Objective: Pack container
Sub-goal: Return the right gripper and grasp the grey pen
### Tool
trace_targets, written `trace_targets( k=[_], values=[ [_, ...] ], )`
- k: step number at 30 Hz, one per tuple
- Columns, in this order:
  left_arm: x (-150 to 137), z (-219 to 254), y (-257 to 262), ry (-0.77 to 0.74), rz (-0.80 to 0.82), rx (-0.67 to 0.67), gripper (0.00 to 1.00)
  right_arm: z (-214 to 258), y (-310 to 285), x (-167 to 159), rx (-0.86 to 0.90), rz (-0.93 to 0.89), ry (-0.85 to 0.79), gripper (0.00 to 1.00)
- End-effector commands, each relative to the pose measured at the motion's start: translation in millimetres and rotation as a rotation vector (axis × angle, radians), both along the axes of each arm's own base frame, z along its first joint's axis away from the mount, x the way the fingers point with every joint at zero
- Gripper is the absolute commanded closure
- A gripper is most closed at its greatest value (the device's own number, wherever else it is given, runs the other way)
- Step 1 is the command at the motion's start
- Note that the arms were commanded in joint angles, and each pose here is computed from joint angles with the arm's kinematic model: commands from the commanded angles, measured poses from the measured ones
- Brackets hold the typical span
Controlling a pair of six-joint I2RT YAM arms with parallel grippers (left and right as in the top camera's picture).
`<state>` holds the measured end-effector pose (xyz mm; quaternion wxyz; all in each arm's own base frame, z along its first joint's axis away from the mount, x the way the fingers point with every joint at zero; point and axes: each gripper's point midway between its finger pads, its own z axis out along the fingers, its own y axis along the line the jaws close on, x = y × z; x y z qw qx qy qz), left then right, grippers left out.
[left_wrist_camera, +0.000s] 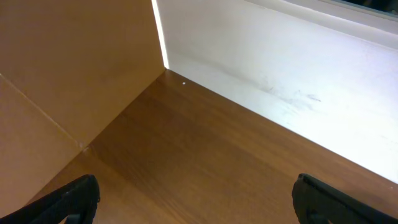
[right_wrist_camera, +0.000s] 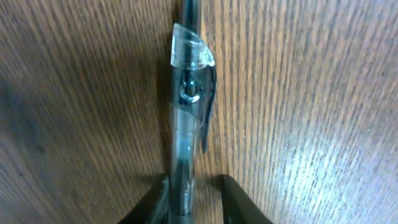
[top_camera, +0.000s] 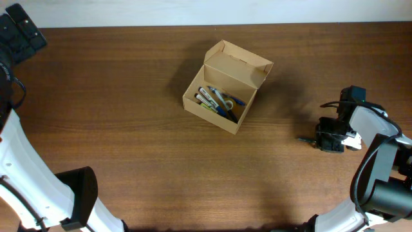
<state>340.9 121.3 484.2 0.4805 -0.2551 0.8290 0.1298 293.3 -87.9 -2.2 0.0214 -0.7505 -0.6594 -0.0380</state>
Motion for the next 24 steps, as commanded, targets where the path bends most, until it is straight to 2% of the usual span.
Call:
trace_targets(
  k=[1, 3, 8, 11, 17, 24],
  values=[
    [2, -3, 2, 0.012, -0.004, 0.001, 0.0, -1, -11, 0, -0.042, -0.011, 0.015, 0.74],
    [2, -3, 2, 0.012, -0.004, 0.001, 0.0, -1, -13, 0, -0.052, -0.01, 0.018, 0.75],
    [2, -3, 2, 0.012, -0.004, 0.001, 0.0, -1, -15, 1, -0.066, -0.007, 0.011, 0.9],
    [2, -3, 2, 0.012, -0.004, 0.001, 0.0, -1, -17, 5, -0.071, 0.02, -0.004, 0.96],
    [2, -3, 2, 0.012, -0.004, 0.001, 0.0, 0, -16, 12, -0.066, 0.055, -0.034, 0.96],
    [2, -3, 2, 0.012, -0.004, 0.001, 0.0, 22, -21, 47, -0.08, 0.199, -0.154, 0.96]
  ],
)
